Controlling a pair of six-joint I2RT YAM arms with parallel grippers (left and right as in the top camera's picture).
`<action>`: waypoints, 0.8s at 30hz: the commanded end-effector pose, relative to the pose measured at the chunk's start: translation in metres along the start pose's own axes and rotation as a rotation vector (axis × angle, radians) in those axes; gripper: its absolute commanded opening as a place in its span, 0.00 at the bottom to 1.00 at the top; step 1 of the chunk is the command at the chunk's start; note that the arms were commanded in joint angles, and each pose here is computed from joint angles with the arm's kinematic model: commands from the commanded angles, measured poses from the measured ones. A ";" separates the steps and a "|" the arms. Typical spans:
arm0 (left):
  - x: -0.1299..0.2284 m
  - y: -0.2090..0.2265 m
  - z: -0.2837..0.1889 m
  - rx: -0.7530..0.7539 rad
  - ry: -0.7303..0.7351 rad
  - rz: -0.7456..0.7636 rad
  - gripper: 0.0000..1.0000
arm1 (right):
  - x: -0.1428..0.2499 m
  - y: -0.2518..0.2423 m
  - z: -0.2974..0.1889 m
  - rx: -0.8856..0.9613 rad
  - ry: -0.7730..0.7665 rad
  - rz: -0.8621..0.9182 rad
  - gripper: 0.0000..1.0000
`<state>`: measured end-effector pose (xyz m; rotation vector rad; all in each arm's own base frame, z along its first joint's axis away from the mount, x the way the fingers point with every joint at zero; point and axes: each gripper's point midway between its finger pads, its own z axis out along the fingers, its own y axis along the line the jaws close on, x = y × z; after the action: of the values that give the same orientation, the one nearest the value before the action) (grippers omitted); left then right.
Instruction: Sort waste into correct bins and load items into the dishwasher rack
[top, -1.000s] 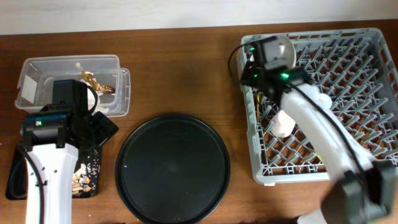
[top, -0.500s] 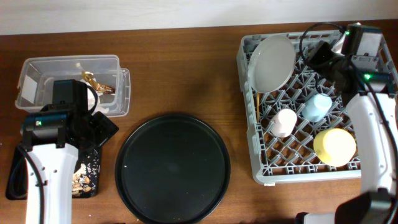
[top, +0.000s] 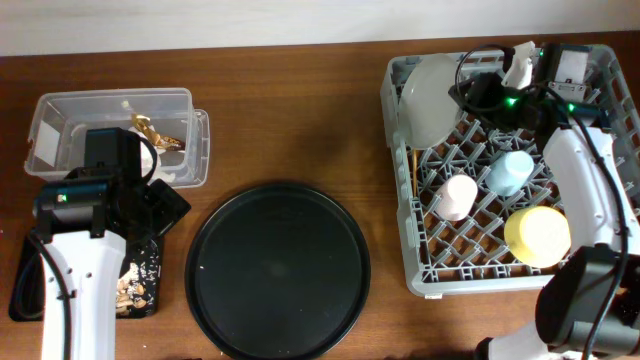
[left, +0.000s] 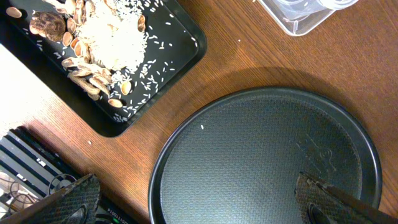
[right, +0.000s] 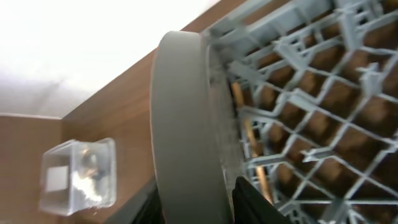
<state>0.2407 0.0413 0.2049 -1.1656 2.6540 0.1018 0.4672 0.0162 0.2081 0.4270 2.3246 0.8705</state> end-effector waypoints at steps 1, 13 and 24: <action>-0.002 0.001 -0.004 0.007 -0.015 -0.008 0.99 | -0.003 0.036 -0.024 -0.100 -0.026 -0.087 0.38; -0.002 0.001 -0.004 0.007 -0.015 -0.008 0.99 | 0.028 0.061 -0.008 -0.119 0.055 -0.211 0.41; -0.002 0.001 -0.004 0.007 -0.015 -0.008 0.99 | 0.035 0.045 -0.014 -0.009 0.065 -0.188 0.35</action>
<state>0.2407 0.0413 0.2049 -1.1656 2.6540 0.1018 0.4404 0.0663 0.2201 0.1757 2.3849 0.9091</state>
